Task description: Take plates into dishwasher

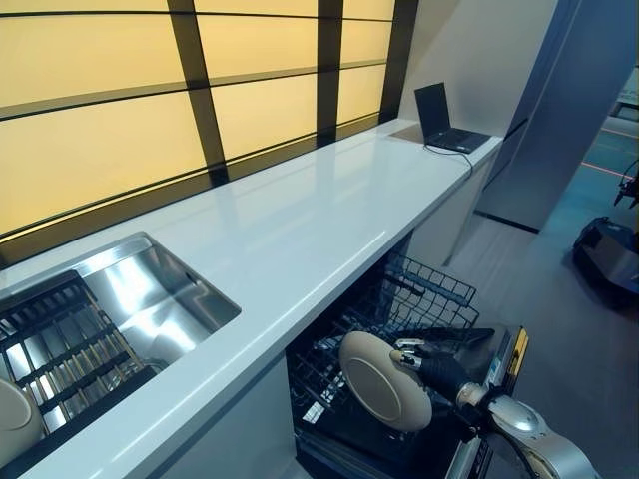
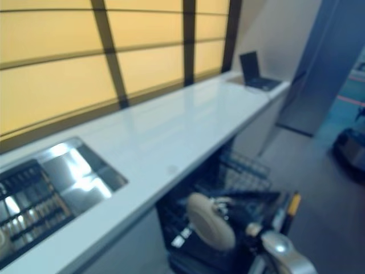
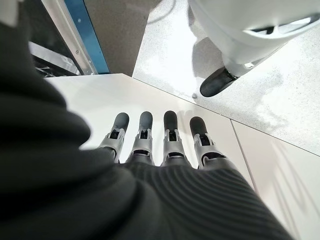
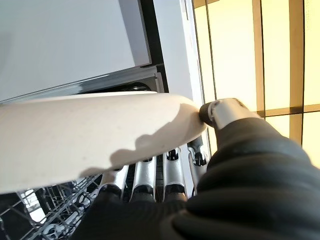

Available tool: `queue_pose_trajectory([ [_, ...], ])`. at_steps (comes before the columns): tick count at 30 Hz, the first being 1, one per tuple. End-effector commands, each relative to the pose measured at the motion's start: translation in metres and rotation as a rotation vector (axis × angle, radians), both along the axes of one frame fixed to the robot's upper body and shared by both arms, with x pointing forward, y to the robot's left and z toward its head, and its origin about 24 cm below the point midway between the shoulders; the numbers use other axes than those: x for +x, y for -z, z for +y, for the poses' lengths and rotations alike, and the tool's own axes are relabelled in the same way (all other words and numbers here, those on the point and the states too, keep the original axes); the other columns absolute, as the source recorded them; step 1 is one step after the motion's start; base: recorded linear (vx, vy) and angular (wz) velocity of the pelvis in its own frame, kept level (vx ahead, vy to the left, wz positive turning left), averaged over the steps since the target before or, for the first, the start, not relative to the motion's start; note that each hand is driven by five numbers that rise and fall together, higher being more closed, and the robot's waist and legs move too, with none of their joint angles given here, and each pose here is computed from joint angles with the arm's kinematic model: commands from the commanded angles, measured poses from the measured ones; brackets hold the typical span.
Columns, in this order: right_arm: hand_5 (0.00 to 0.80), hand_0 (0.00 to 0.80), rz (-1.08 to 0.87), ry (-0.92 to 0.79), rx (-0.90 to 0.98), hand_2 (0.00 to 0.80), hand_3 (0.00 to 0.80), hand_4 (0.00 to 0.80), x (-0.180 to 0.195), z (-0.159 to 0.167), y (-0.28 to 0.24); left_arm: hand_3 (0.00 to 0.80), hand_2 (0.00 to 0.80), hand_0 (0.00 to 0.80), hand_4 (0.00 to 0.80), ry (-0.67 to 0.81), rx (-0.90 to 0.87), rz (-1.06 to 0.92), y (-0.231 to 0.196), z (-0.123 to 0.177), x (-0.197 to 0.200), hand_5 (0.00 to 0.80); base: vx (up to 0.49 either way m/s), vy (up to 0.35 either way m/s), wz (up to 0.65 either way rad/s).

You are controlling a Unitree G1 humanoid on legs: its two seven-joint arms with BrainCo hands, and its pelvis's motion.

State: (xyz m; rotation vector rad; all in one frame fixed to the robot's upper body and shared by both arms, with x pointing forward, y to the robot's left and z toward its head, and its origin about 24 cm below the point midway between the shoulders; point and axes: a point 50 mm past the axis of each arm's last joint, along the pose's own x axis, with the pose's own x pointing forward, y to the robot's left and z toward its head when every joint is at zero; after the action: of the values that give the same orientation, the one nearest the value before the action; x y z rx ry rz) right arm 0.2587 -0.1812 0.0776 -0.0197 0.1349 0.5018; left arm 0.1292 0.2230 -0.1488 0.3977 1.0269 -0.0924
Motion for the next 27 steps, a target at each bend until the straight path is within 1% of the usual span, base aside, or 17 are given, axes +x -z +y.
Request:
queue_pose_trajectory([
  [1,0.800,0.800,-0.128,-0.038,0.028,0.800,0.800,0.800,0.013,0.018,-0.022,0.000,0.000,0.000,0.000,0.072,0.051,-0.039,-0.009,0.009,0.020,0.000,0.004,0.004,0.04],
  [7,0.800,0.800,-0.135,-0.032,-0.035,0.800,0.800,0.800,0.017,0.020,-0.018,0.000,0.000,0.000,0.000,0.078,0.049,-0.038,-0.009,0.009,0.020,0.000,0.000,0.000,0.00],
  [13,0.800,0.800,-0.163,-0.006,-0.144,0.800,0.800,0.800,0.022,0.020,-0.015,0.000,0.000,0.000,0.000,0.087,0.047,-0.035,-0.008,0.007,0.019,0.000,0.000,0.000,0.00],
  [18,0.800,0.800,-0.172,-0.001,-0.172,0.800,0.800,0.800,0.025,0.021,-0.015,0.000,0.000,0.000,0.000,0.093,0.045,-0.037,-0.009,0.006,0.021,0.000,-0.001,0.000,0.01],
  [27,0.800,0.800,-0.205,0.011,-0.331,0.800,0.800,0.800,0.032,0.019,-0.010,0.000,0.000,0.000,0.000,0.114,0.042,-0.041,-0.009,0.004,0.024,0.000,-0.002,0.003,0.01],
])
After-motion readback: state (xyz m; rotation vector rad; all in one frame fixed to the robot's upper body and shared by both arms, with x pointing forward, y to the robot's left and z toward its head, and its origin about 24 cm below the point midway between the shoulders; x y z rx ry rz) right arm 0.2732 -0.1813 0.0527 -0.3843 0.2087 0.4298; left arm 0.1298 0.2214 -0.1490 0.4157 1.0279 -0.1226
